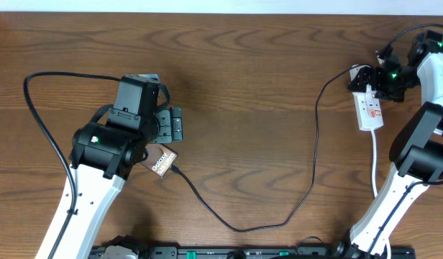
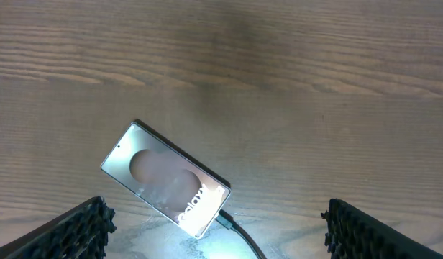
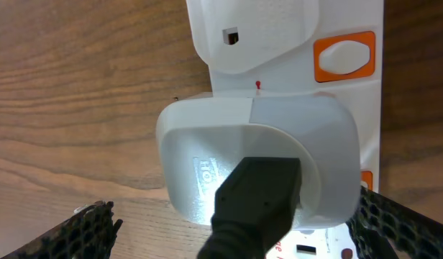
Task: Plug charger to phone and switch on socket
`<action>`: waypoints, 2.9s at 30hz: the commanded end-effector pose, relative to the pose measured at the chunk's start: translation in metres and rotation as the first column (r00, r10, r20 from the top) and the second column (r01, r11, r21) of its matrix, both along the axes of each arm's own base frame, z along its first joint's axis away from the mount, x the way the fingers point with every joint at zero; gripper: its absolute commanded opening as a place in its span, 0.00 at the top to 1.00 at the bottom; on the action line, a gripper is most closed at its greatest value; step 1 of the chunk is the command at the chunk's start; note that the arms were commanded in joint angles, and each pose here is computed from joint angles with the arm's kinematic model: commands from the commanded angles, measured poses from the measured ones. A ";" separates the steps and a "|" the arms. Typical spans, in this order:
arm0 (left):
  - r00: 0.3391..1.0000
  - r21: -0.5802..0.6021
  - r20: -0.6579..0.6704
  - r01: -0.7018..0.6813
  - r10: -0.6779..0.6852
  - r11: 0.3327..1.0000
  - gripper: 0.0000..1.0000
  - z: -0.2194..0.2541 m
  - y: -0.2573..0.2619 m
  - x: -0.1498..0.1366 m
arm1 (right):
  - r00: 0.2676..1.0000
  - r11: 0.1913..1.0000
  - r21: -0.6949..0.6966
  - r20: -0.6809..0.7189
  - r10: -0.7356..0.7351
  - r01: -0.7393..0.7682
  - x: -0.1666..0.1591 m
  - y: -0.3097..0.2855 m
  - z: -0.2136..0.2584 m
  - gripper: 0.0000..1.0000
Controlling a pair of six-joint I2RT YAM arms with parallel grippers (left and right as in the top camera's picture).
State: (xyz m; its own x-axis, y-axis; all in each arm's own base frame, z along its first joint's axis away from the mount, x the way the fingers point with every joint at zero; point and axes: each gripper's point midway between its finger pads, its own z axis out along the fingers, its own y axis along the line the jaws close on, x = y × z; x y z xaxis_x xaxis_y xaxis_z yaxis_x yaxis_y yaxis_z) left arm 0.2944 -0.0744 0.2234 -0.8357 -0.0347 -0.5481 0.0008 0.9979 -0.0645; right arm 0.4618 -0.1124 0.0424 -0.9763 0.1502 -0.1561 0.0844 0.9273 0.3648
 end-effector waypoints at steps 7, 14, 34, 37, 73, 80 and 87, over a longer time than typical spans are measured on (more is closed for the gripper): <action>1.000 0.021 0.011 0.002 -0.002 1.000 0.07 0.004 0.002 0.002 | 0.998 0.985 0.164 -0.002 0.057 -0.056 0.001 0.043 -0.011 0.01; 1.000 0.021 0.011 0.002 -0.002 1.000 0.07 0.004 0.002 0.002 | 0.998 0.983 0.174 -0.003 0.058 -0.057 0.000 0.046 -0.010 0.01; 1.000 0.021 0.011 0.002 -0.002 1.000 0.07 0.004 0.002 0.002 | 0.996 0.995 0.043 0.015 -0.092 0.092 -0.003 -0.001 0.054 0.01; 1.000 0.021 0.011 0.002 -0.002 1.000 0.07 0.004 0.002 0.002 | 0.990 0.992 0.008 0.056 -0.129 0.128 -0.005 -0.006 0.082 0.01; 1.000 0.021 0.011 0.002 -0.002 1.000 0.07 0.004 0.002 0.002 | 0.945 0.930 -0.170 0.064 -0.321 0.327 -0.122 0.017 0.227 0.01; 1.000 0.021 0.011 0.002 -0.002 1.000 0.07 0.004 0.002 0.002 | 0.945 0.929 -0.170 0.064 -0.321 0.327 -0.122 0.017 0.227 0.01; 1.000 0.021 0.011 0.002 -0.002 1.000 0.07 0.004 0.002 0.002 | 0.945 0.930 -0.170 0.064 -0.321 0.327 -0.122 0.017 0.227 0.01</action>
